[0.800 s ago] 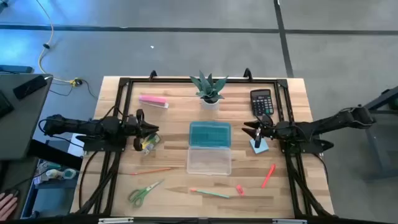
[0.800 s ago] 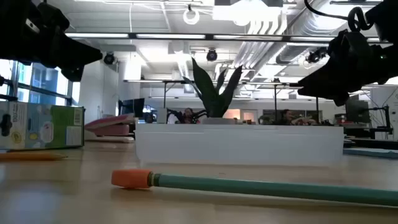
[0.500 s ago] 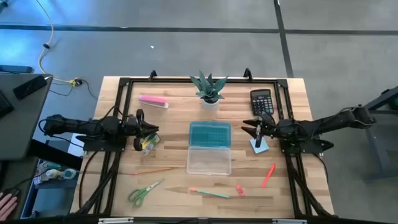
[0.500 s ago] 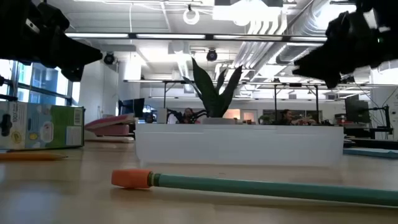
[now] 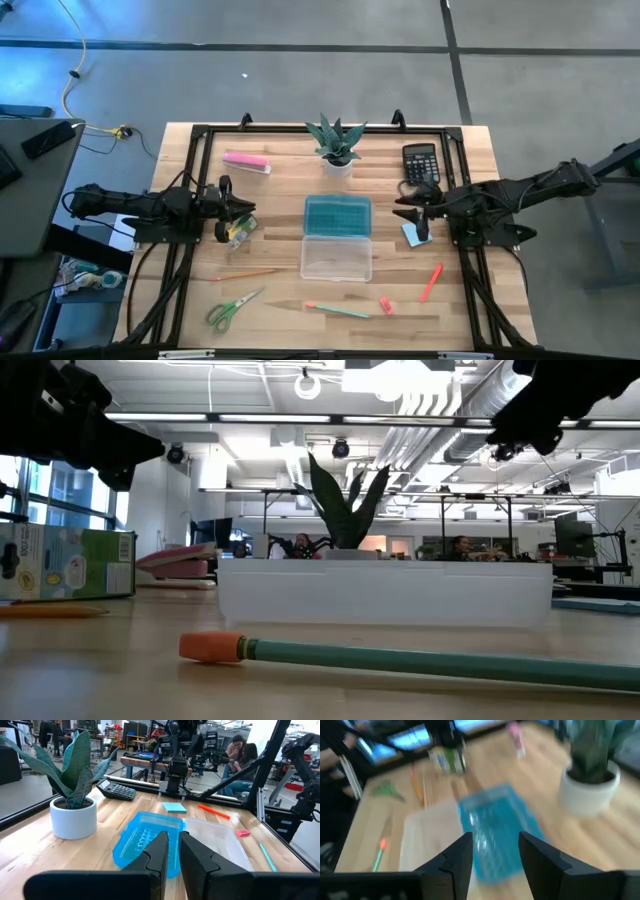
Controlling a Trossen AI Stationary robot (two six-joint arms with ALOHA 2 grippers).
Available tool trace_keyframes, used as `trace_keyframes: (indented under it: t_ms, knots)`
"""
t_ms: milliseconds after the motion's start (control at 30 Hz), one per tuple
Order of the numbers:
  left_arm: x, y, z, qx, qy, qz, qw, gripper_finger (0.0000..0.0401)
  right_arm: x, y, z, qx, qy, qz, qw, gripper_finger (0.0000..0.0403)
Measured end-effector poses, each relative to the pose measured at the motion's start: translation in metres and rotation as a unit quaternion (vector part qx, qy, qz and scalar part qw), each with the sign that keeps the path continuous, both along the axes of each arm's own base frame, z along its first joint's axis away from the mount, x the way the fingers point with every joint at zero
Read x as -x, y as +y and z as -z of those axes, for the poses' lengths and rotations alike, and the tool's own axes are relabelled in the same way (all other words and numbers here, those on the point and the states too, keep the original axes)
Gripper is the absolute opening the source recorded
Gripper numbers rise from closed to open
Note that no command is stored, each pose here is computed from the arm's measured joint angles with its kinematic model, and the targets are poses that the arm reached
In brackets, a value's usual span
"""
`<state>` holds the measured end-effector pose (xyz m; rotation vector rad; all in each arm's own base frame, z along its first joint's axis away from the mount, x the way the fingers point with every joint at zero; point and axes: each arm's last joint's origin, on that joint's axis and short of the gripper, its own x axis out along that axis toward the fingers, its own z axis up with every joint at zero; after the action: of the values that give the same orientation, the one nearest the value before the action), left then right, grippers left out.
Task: Pack school essentials
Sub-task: Put the pink eraser into the blue supply box
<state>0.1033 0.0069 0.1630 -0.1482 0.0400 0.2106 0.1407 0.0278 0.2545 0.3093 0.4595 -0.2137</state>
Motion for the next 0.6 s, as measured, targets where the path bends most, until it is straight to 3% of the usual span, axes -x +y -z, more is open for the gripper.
trace_keyframes:
  t_ms: [267, 600]
  knots:
    - [0.000, 0.000, 0.000, 0.000, 0.000, 0.000, 1.000, 0.0035, -0.013, 0.024, -0.017, -0.091, 0.123, -0.016, 0.988, 0.0142]
    - [0.000, 0.001, -0.001, -0.001, -0.004, -0.011, 1.000, 0.0035, -0.033, 0.057, -0.022, -0.155, 0.257, 0.051, 0.953, 0.0142]
